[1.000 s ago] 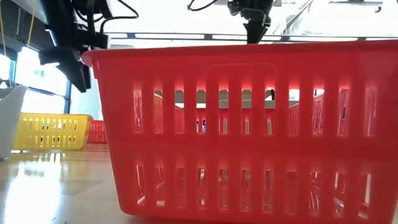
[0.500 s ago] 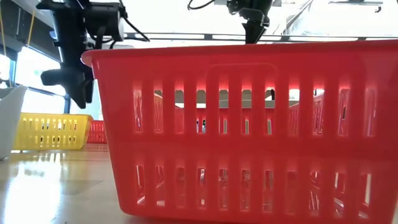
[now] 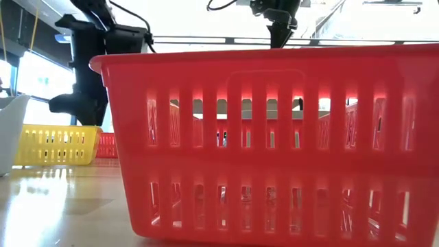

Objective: Stack baskets on shelf by color
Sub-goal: Put the top red bin on the shelf

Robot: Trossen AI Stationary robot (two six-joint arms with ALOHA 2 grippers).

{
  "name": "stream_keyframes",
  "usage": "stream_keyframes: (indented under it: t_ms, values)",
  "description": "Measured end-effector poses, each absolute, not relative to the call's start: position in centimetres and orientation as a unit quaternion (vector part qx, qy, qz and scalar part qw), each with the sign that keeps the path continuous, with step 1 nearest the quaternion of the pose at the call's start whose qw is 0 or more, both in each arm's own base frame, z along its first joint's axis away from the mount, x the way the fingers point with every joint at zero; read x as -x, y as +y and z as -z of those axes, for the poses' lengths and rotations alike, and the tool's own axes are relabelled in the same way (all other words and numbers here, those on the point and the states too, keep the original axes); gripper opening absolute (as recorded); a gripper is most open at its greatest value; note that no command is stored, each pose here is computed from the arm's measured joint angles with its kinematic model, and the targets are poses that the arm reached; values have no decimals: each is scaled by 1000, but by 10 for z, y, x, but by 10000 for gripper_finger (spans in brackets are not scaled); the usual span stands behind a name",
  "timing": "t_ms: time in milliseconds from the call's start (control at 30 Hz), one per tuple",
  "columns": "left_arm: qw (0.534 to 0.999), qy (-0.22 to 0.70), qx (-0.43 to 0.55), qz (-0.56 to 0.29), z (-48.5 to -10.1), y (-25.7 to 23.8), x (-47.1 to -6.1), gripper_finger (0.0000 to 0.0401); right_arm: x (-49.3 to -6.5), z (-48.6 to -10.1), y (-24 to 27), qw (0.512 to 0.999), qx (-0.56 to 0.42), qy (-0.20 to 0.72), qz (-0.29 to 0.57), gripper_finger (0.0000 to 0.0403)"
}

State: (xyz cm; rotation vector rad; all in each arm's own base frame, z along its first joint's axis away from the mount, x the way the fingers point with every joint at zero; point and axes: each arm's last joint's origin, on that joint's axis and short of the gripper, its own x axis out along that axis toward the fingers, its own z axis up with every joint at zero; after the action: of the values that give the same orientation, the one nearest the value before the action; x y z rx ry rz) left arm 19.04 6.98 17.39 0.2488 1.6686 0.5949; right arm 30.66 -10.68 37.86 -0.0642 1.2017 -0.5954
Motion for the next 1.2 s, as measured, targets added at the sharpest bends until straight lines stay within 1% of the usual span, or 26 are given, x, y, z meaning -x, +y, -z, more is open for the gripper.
stream_keyframes:
  t_ms: [200,333,567,767,1067,1133,1200]
  values:
    - [617,738,-93,-255,-165,75,-193,163,-307,-379,-107,783,30,557,276,69]
    - [613,742,-81,-257,-163,80,-193,150,-307,-379,-107,783,26,555,279,69]
    - [621,745,-51,-237,-161,84,-192,112,-307,-379,-107,783,23,554,280,69]
    - [622,744,-47,-239,-161,86,-191,79,-307,-379,-107,783,23,555,280,69]
    - [621,744,-48,-241,-162,86,-191,14,-307,-379,-107,783,21,554,282,69]
    - [621,744,-48,-240,-162,86,-191,7,-307,-379,-107,783,15,551,286,69]
    - [621,744,-47,-242,-162,86,-191,8,-307,-379,-107,783,13,551,288,69]
